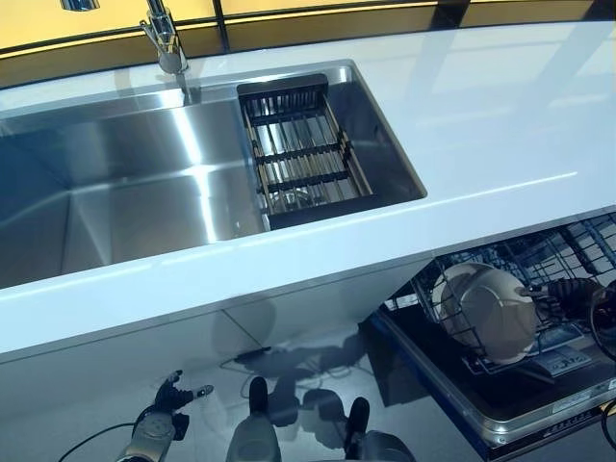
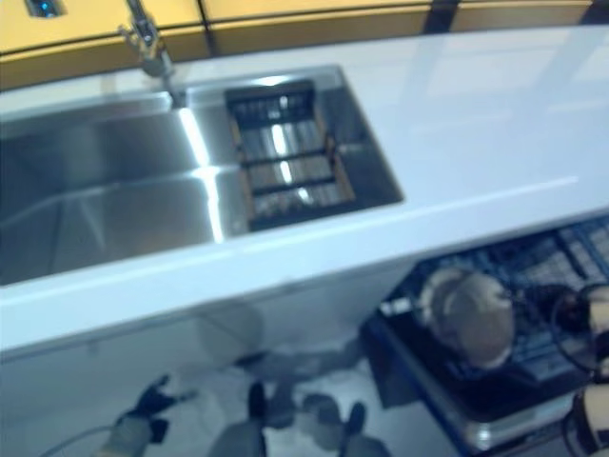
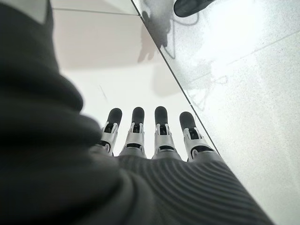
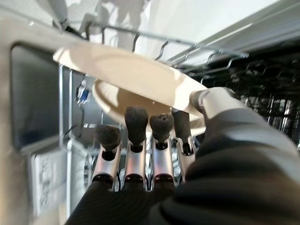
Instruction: Take plates into dishwasher
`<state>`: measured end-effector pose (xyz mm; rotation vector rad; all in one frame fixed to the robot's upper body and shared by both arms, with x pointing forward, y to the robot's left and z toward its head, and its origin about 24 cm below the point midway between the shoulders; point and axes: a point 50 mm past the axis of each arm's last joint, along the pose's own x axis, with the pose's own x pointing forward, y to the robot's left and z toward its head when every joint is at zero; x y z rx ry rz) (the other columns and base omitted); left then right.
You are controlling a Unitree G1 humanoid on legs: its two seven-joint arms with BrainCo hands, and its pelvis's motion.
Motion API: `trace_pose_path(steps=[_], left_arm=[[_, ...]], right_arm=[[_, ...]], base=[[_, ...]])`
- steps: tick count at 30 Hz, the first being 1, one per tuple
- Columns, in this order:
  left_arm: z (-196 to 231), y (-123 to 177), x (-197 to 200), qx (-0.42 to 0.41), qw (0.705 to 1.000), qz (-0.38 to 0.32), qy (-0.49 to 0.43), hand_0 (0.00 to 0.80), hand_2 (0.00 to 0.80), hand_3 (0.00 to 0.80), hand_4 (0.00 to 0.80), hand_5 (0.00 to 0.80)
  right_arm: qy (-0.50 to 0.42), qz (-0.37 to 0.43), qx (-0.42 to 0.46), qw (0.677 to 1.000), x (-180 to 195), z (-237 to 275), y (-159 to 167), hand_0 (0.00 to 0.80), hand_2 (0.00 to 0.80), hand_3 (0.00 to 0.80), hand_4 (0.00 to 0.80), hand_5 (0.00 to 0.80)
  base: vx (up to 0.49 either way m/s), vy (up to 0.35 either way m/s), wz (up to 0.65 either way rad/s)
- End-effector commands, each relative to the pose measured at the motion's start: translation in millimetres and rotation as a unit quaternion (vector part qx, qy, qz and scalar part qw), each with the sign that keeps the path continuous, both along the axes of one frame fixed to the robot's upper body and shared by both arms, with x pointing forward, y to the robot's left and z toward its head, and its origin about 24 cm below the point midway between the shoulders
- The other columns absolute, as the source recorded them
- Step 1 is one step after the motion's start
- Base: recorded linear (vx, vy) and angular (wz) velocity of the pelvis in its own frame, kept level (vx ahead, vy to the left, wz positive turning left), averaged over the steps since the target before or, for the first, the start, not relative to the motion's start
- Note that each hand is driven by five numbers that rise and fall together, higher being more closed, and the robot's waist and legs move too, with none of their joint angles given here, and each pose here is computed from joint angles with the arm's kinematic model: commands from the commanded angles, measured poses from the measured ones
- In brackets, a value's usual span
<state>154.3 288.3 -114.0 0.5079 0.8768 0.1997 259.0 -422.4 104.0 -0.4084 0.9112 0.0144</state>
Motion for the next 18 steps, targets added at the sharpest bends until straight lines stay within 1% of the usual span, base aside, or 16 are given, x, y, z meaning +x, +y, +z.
trace_pose_path(steps=[1, 12, 18], left_arm=[[11, 13, 11, 0.018, 1.0, -0.006, -0.017, 0.0, 0.0, 0.0, 0.0, 0.0], [7, 12, 4, 0.014, 1.0, -0.003, -0.012, 0.0, 0.0, 0.0, 0.0, 0.0], [5, 12, -1, 0.011, 1.0, 0.001, -0.007, 0.0, 0.0, 0.0, 0.0, 0.0]], right_arm=[[-0.024, -0.031, -0.077, 0.996, -7, 37, -23, 0.0, 0.0, 0.0, 0.0, 0.0], [-0.039, -0.07, -0.107, 0.991, -17, 52, -36, 0.0, 0.0, 0.0, 0.0, 0.0], [-0.05, -0.072, -0.113, 0.99, -20, 62, -39, 0.0, 0.0, 0.0, 0.0, 0.0]], base=[[0.0, 0.0, 0.0], [0.004, 0.004, -0.01], [0.016, 0.021, -0.05]])
